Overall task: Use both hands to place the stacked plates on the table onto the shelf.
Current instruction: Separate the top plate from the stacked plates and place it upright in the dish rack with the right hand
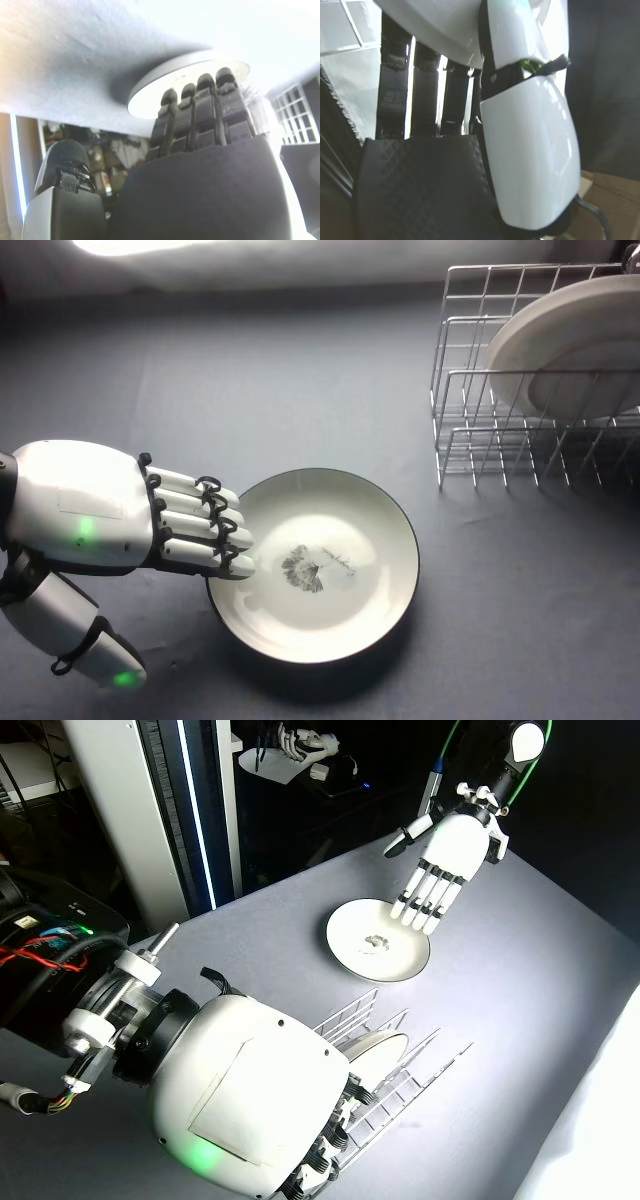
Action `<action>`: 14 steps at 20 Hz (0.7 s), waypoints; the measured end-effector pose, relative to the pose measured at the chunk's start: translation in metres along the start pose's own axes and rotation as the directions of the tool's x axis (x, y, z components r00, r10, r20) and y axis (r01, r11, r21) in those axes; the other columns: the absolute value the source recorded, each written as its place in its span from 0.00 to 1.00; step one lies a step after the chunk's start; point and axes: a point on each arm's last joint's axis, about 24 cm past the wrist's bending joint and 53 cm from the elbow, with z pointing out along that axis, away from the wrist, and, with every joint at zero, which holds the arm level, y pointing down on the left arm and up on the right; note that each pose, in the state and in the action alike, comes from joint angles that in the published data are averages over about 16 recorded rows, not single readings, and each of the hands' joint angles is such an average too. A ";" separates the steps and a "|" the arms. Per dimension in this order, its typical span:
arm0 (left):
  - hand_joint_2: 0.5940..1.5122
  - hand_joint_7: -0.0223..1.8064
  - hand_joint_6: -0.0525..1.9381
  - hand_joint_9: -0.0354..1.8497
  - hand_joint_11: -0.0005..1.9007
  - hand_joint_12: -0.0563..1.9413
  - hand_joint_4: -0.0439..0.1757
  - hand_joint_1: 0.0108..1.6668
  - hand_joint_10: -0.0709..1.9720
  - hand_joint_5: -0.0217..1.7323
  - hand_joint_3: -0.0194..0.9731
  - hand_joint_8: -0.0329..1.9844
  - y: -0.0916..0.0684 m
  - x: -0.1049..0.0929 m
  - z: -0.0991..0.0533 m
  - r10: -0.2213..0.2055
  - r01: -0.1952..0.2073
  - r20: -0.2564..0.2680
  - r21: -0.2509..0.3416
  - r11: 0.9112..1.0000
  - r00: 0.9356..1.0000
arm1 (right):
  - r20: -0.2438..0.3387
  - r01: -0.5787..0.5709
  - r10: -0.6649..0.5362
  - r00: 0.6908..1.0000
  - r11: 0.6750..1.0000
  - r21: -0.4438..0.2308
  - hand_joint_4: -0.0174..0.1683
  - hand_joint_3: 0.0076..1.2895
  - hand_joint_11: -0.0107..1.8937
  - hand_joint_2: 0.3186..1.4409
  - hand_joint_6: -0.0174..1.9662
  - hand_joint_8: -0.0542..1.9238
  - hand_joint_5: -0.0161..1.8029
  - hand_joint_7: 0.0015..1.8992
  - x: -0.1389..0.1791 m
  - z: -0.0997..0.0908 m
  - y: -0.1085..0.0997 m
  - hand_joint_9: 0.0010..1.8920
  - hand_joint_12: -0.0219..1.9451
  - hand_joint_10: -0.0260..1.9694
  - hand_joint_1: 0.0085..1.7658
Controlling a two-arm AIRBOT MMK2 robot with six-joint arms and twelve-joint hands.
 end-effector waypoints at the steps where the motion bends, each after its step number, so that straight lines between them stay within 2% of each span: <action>1: 0.57 0.03 0.03 0.03 0.01 0.03 0.22 0.00 0.04 0.04 0.04 0.01 0.000 0.000 0.001 0.000 0.000 0.000 -0.001 1.000 1.000 | -0.002 0.009 -0.009 1.000 1.000 -0.002 0.05 0.01 0.40 0.64 0.34 0.27 0.50 0.53 0.001 0.000 0.000 0.49 0.45 0.33 0.73; 5: 0.57 0.02 0.03 0.03 0.01 0.03 0.22 0.00 0.04 0.04 0.04 0.01 0.001 0.002 0.003 0.000 0.000 -0.002 -0.007 1.000 1.000 | -0.006 0.031 -0.031 0.999 0.999 -0.025 0.06 0.01 0.34 0.65 0.24 0.19 0.44 0.46 0.003 -0.001 0.006 0.44 0.41 0.19 0.70; 9: 0.57 0.02 0.03 0.03 0.01 0.03 0.22 0.00 0.04 0.04 0.04 0.01 0.001 0.006 0.005 -0.001 0.001 -0.009 -0.009 1.000 1.000 | -0.010 0.039 -0.040 0.999 0.996 -0.074 0.07 0.01 0.25 0.65 0.14 0.11 0.35 0.36 0.007 -0.001 0.023 0.36 0.38 0.05 0.65; 12: 0.57 0.02 0.03 0.03 0.01 0.02 0.22 0.00 0.04 0.04 0.04 0.01 0.001 0.011 0.007 -0.006 0.006 -0.018 -0.010 1.000 1.000 | -0.019 0.067 -0.070 0.997 0.989 -0.130 0.08 0.01 0.17 0.63 0.06 0.04 0.26 0.26 0.014 -0.001 0.042 0.27 0.33 0.02 0.61; 14: 0.57 0.02 0.03 0.03 0.01 0.02 0.22 0.00 0.04 0.04 0.04 0.01 0.002 0.016 0.008 -0.012 0.012 -0.027 -0.012 1.000 1.000 | -0.027 0.102 -0.108 0.994 0.979 -0.177 0.08 0.01 0.13 0.60 0.02 0.03 0.21 0.21 0.022 -0.002 0.057 0.21 0.29 0.01 0.59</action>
